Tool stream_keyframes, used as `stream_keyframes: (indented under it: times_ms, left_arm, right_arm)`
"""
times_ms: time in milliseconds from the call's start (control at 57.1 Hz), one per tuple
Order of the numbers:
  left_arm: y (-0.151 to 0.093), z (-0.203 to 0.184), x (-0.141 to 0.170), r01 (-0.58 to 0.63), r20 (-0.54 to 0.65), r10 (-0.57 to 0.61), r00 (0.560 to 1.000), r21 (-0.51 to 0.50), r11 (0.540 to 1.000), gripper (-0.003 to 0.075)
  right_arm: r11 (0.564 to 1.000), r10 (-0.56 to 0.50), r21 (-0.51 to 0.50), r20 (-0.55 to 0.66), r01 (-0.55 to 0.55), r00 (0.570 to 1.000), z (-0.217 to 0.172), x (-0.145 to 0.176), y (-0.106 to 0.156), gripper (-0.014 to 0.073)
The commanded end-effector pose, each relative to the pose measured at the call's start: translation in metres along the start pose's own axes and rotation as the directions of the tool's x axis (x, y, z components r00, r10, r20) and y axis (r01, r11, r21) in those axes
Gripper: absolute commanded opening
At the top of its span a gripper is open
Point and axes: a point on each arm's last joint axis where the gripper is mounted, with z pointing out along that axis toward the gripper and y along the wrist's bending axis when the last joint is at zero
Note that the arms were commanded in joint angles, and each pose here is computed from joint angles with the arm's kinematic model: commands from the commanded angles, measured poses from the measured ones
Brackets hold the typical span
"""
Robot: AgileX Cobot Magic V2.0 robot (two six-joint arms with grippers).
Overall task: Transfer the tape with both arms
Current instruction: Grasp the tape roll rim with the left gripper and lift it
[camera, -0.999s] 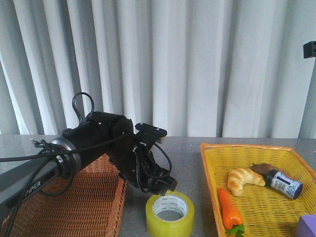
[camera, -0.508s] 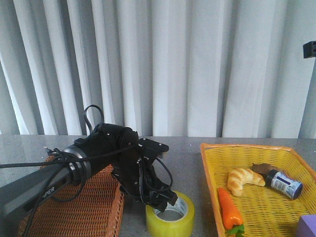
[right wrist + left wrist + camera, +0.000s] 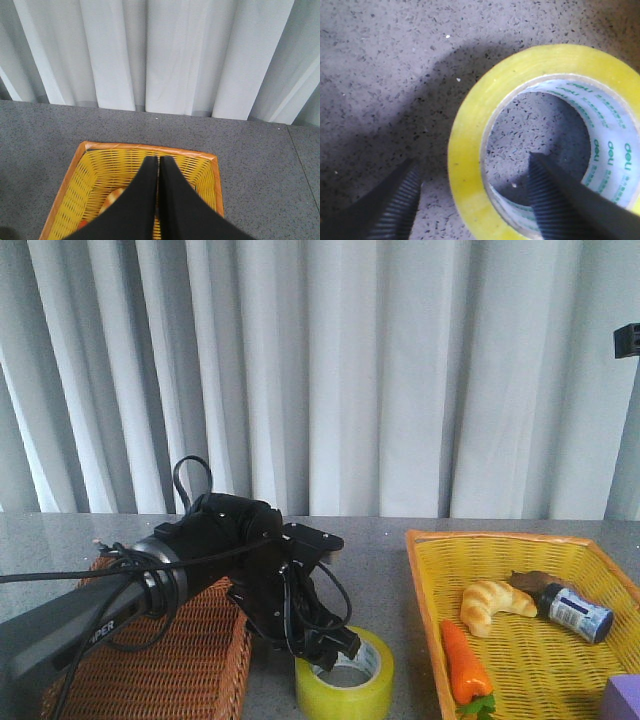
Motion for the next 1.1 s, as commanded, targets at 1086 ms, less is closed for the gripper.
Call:
stream_keyframes:
  times_ms: [1086]
  left_arm:
    - [-0.028,-0.137,-0.056,-0.067,0.472,0.059,0.880,0.002,0.998,0.0105]
  right_arm:
    - [1.000,-0.006,0.012,0.120,0.004,0.993,-0.022,-0.014,-0.002,-0.0007]
